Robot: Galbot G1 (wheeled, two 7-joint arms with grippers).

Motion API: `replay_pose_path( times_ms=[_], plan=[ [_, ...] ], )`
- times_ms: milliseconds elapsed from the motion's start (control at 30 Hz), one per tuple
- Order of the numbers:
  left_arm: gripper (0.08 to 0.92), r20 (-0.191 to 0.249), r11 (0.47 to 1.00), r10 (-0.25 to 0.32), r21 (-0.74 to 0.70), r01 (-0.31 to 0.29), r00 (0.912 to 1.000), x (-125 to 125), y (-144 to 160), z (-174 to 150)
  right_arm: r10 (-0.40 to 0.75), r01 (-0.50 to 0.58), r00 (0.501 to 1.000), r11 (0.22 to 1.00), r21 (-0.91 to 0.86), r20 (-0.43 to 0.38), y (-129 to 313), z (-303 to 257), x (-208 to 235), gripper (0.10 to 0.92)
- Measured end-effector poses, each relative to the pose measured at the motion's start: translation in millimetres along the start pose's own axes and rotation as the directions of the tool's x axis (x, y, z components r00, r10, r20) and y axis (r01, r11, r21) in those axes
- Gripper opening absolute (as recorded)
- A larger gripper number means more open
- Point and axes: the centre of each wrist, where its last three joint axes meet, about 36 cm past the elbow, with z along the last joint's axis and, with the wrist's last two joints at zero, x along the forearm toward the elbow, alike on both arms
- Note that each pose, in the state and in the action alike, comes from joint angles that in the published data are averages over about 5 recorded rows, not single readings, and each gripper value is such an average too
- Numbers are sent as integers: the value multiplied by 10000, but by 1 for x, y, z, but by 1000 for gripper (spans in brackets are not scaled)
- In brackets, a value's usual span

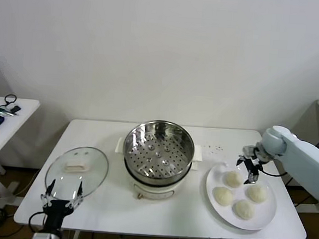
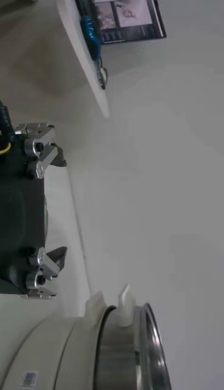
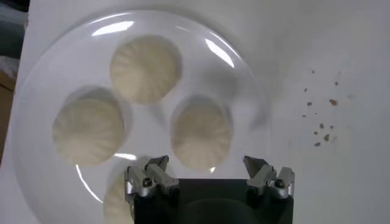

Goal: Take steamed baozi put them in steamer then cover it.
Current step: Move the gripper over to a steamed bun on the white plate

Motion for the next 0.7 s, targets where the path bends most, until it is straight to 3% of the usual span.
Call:
replay_pose_path(
  times_ms=[467, 700],
  plan=[
    [823, -56, 10000, -50, 62, 50, 10000, -7, -1, 0, -407, 409, 9991, 9989, 234, -79, -12, -19, -26, 818],
    [823, 15, 9999, -36, 95, 36, 10000, -11, -3, -4, -420, 423, 9990, 9987, 268, -134, -14, -20, -26, 744]
  ],
)
